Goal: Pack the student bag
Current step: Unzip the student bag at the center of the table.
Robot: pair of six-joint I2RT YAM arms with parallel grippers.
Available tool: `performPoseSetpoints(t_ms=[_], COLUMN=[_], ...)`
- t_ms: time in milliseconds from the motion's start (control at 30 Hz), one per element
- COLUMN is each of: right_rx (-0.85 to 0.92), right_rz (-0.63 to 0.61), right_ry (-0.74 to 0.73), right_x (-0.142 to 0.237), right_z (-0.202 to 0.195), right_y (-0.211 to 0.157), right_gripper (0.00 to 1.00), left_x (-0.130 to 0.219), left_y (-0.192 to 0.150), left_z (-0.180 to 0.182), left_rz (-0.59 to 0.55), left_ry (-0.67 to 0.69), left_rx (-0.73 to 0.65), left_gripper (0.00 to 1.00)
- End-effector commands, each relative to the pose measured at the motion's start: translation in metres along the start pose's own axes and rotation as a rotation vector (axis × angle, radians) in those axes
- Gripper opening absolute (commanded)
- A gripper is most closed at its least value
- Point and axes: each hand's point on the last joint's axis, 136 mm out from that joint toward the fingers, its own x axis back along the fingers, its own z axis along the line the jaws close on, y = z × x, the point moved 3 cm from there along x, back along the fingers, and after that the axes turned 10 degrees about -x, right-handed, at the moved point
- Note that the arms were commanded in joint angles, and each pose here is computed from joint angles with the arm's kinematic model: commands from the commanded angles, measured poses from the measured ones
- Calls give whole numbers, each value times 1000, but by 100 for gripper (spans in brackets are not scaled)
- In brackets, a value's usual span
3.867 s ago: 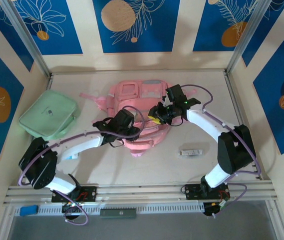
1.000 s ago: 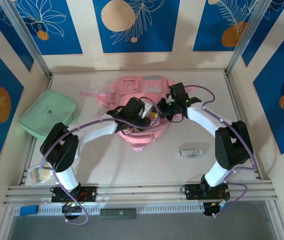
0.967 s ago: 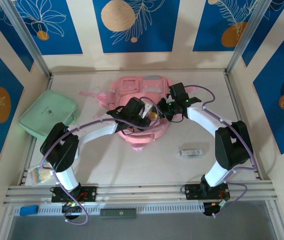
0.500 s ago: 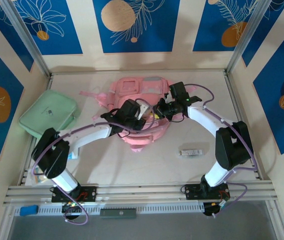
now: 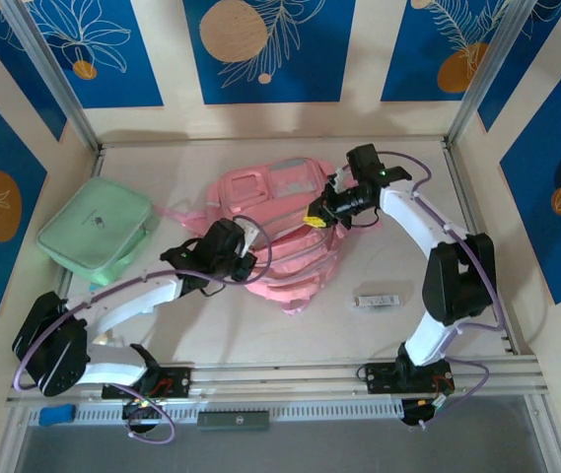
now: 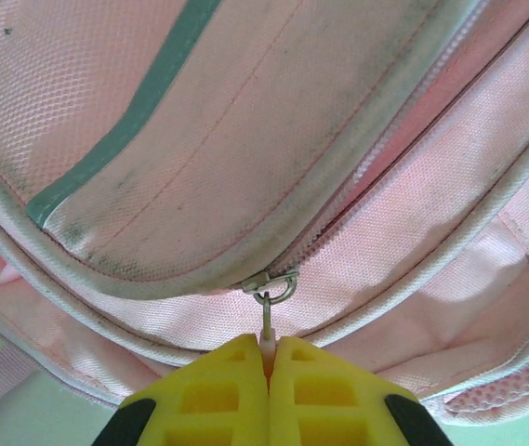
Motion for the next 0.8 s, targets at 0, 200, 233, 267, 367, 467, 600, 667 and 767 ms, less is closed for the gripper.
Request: performPoseSetpoints(t_ms=[0, 200, 233, 267, 367, 467, 600, 667, 767], right_rx=[115, 133, 123, 118, 133, 142, 158, 170, 170], right_rz=[8, -10, -16, -21, -15, -31, -27, -28, -36], right_ry=[6, -30, -31, -31, -52, -90, -99, -104, -94], right_x=[4, 10, 11, 11, 7, 8, 3, 2, 5], right_z=[11, 8, 6, 5, 6, 2, 1, 2, 1], right_y=[13, 26, 30, 36, 44, 52, 53, 51, 45], right_gripper=[0, 0, 0, 0, 0, 0, 0, 3, 18], left_x=[9, 16, 16, 15, 11, 7, 4, 5, 10], left_y=[-33, -54, -55, -55, -49, -48, -30, -27, -25], left_z=[-1, 26, 34, 40, 51, 61, 44, 40, 33], left_rz=[66, 103, 112, 117, 103, 152, 73, 49, 52], left_ry=[9, 121, 146, 131, 136, 167, 37, 14, -23], left_rx=[45, 35, 53, 79, 97, 134, 168, 197, 236], left_gripper=[0, 0, 0, 0, 0, 0, 0, 2, 25])
